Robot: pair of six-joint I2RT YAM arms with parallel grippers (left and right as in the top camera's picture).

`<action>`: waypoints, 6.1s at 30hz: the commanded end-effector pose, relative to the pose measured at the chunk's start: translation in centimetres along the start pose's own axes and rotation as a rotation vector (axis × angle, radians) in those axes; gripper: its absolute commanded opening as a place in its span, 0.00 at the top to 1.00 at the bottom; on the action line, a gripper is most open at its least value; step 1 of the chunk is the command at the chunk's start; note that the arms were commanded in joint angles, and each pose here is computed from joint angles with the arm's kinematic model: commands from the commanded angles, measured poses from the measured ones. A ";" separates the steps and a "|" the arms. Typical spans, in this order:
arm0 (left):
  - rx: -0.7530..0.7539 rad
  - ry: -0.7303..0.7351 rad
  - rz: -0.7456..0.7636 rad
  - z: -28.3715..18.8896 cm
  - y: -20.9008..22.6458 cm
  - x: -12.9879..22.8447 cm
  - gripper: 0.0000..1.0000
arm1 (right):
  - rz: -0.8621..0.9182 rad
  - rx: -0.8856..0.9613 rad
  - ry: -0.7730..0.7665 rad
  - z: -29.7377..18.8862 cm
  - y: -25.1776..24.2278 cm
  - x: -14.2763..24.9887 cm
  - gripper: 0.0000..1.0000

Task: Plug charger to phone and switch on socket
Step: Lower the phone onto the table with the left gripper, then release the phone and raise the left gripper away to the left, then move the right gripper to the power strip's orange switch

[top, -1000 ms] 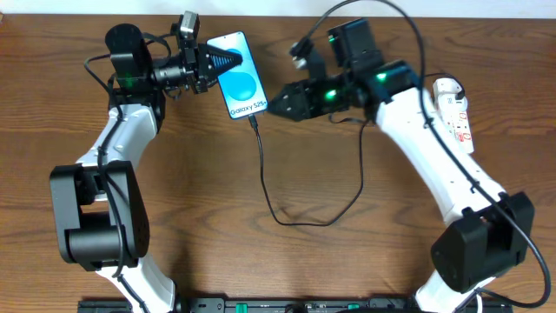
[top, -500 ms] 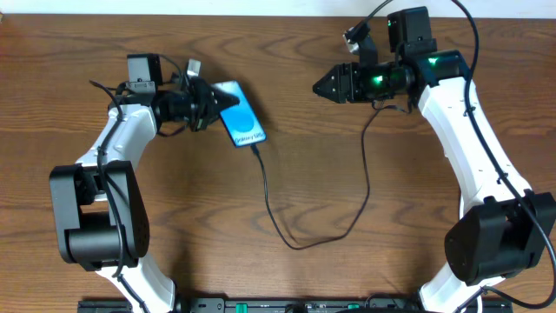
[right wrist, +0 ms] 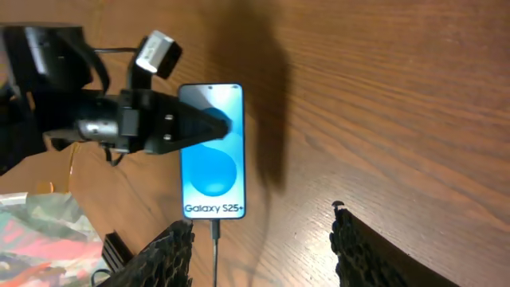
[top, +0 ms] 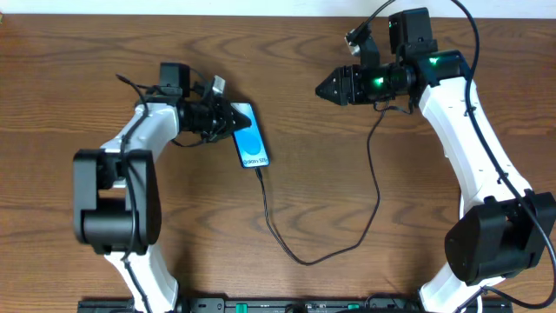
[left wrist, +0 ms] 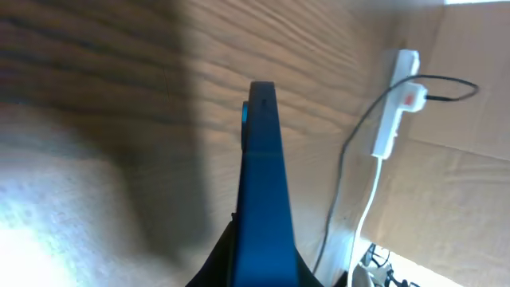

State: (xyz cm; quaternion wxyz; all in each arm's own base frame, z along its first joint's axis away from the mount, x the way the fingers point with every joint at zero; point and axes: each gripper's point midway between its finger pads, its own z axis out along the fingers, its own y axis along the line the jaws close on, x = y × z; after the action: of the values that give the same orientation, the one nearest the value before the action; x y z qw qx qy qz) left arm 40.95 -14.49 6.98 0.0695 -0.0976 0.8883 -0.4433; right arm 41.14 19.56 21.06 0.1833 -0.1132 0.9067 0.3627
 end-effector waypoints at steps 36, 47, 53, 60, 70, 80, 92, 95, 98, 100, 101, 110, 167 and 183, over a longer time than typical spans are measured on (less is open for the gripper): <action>-0.148 -0.079 0.020 3.9 2.7 -3.9 0.75 | -0.045 0.071 0.024 0.4 0.3 0.6 0.48; -0.180 -0.090 0.015 3.8 3.3 -4.0 0.62 | -0.054 0.067 0.032 0.7 0.8 0.8 0.48; -0.315 -0.107 -0.024 3.2 5.8 -3.8 0.60 | -0.054 0.066 0.032 0.7 0.8 0.8 0.48; -0.375 -0.116 -0.037 2.8 6.9 -3.7 0.54 | -0.055 0.081 0.031 0.7 0.6 0.8 0.48; -0.458 -0.129 -0.053 2.2 8.3 -3.6 0.48 | -0.054 0.081 0.032 0.7 0.6 0.8 0.48; -0.448 -0.197 -0.019 -1.3 6.2 -4.8 0.48 | -0.053 0.085 0.033 0.7 0.5 0.9 0.47; -0.368 -0.469 0.139 -13.7 -3.9 -5.4 0.48 | -0.055 0.085 0.035 0.7 0.5 0.9 0.47; -0.355 -0.523 0.159 -16.2 -5.6 -4.6 0.47 | -0.055 0.085 0.035 0.7 0.5 0.9 0.47; -0.345 -0.568 0.175 -18.3 -6.9 -4.0 0.35 | -0.056 0.085 0.035 0.7 0.5 0.9 0.47; -0.340 -0.592 0.184 -19.3 -7.6 -3.5 0.27 | -0.063 0.085 0.035 0.7 0.5 0.9 0.47; -0.337 -0.604 0.189 -19.8 -7.9 -3.4 0.25 | -0.064 0.085 0.035 0.7 0.5 0.9 0.47; -0.330 -0.623 0.200 -20.5 -8.5 -3.1 0.05 | -0.074 0.085 0.035 0.7 0.5 0.9 0.47; -0.330 -0.624 0.200 -20.5 -8.6 -3.1 0.04 | 0.553 0.492 -0.306 -18.2 -22.8 1.0 0.99; -0.330 -0.624 0.200 -20.5 -8.6 -3.1 0.04 | 0.686 0.515 -0.365 -20.7 -29.4 3.0 0.99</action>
State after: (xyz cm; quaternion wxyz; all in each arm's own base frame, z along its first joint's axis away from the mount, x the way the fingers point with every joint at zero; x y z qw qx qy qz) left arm 40.64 -3.25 26.23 0.3607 -0.1507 0.8884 -0.2407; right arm 42.82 -15.40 16.56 0.2382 0.2976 0.9079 0.1742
